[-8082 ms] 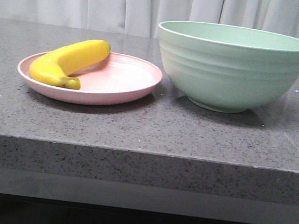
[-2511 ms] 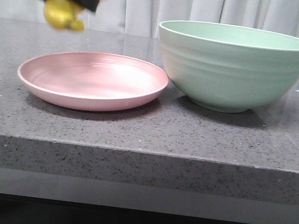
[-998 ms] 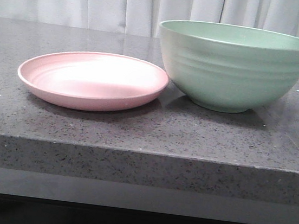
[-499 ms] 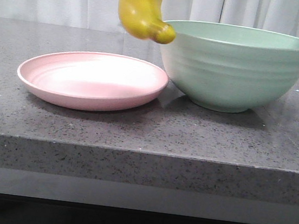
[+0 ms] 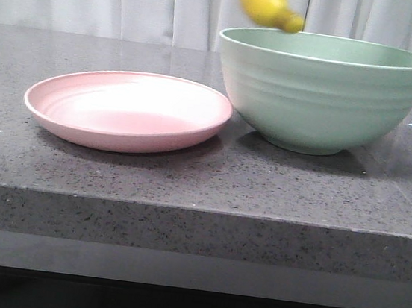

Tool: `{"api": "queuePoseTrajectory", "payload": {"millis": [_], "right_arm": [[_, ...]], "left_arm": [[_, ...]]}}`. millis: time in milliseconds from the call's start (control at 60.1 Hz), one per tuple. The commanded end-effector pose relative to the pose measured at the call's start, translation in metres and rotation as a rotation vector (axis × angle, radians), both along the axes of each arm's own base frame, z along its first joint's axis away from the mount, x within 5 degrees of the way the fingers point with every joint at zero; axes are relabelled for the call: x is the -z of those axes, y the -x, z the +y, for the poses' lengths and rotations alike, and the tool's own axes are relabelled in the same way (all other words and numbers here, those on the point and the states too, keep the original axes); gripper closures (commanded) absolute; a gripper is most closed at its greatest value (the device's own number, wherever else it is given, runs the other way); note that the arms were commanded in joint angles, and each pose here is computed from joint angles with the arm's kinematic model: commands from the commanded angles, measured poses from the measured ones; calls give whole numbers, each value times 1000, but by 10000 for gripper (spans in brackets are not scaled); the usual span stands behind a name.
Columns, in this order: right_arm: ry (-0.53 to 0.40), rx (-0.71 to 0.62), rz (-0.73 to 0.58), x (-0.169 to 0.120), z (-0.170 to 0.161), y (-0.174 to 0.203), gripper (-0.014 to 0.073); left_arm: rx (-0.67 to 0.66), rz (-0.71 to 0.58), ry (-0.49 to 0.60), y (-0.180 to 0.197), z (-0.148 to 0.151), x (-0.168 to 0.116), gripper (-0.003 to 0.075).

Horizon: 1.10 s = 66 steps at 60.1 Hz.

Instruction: Transfer banana from pink plate to green bowl

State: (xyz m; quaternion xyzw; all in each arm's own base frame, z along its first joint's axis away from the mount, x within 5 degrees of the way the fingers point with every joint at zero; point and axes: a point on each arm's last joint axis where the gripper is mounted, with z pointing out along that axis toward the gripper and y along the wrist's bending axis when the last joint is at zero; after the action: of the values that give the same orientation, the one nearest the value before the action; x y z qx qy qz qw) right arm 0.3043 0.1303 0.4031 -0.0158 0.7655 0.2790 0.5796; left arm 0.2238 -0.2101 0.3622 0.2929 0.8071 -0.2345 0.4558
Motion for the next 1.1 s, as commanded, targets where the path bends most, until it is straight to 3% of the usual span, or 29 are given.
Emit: {"api": "queuePoseTrajectory", "payload": {"millis": [0,133,249,516,931,1081], "right_arm": [[23,59,-136,-42,-23,-3,491],[131,30,-81,-44,-35,-17,491],[211,-31,37,-21,-31,-29,491],[259,-90,221,30,-20,-59,483],[264,-95,242,37,-19,-63,118],[263,-93,224,30,-20,-58,81]], "left_arm": [[-4,-90,89,6,3,-28,121],[-4,-90,89,6,3,-28,121],[-4,-90,89,6,3,-28,121],[-4,-91,88,6,3,-28,121],[-4,-91,88,6,3,-28,121],[-4,-98,82,5,3,-28,121]]}}
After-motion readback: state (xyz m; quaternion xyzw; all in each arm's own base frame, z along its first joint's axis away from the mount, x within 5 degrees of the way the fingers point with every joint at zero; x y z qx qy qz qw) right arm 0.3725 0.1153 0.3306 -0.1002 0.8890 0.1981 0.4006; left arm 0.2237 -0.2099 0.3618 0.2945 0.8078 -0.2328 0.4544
